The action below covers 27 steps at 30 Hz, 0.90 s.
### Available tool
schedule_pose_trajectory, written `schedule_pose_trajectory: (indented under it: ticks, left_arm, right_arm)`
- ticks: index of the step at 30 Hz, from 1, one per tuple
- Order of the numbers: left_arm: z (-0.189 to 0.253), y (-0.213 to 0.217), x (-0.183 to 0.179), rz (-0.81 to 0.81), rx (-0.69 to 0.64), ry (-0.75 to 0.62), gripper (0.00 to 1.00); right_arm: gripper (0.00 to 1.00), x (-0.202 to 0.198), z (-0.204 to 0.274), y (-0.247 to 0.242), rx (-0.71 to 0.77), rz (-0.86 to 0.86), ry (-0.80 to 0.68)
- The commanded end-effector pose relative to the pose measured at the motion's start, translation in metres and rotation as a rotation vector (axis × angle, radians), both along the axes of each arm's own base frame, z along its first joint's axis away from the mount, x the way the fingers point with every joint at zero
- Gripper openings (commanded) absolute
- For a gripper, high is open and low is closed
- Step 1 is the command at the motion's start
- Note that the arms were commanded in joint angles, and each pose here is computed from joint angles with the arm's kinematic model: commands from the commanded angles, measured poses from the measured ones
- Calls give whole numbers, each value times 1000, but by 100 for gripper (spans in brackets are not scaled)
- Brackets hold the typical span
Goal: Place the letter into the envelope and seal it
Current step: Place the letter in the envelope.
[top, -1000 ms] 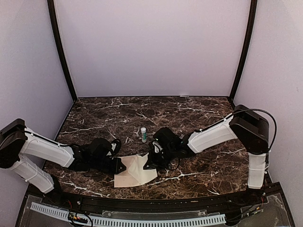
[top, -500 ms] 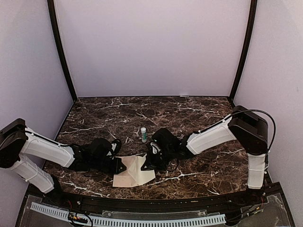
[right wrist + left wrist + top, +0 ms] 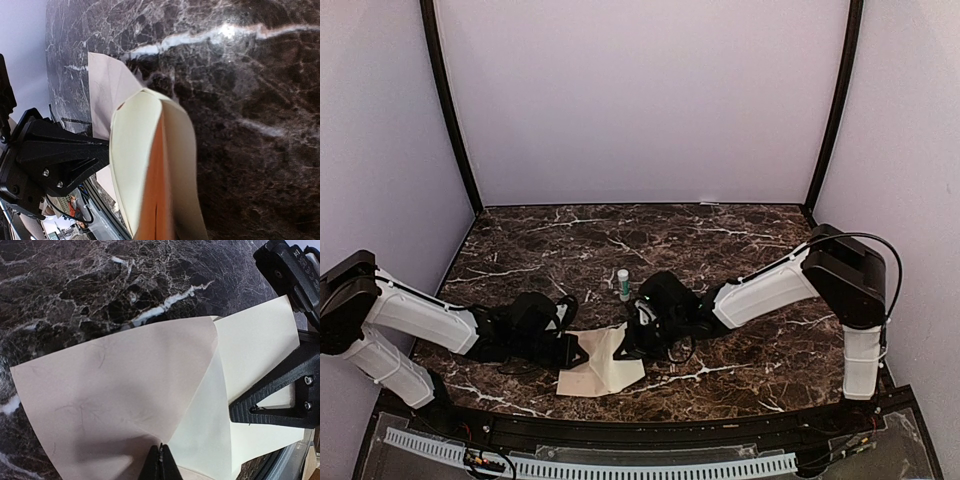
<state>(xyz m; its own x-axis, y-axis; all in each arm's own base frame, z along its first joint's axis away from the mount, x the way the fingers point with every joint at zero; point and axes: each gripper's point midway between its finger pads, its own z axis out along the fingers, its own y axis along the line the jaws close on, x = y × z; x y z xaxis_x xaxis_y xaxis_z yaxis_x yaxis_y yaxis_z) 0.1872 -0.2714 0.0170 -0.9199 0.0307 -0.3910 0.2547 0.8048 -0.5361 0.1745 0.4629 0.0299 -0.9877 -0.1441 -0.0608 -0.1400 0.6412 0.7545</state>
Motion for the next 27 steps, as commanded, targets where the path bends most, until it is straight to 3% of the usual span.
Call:
schedule_pose_trajectory:
  ticks: [1,8,27]
  left_arm:
    - [-22,18,-18,-3,68,74,1]
    - [-25,23,-20,13,85,81,1]
    - [-24,18,-21,-8,56,81,0]
  right_arm:
    - [0,4,10,1,-6,-31,-47]
    - [0,12,5,-19,-105,-91,-91]
    - [0,0,-3,12,7,-9,-27]
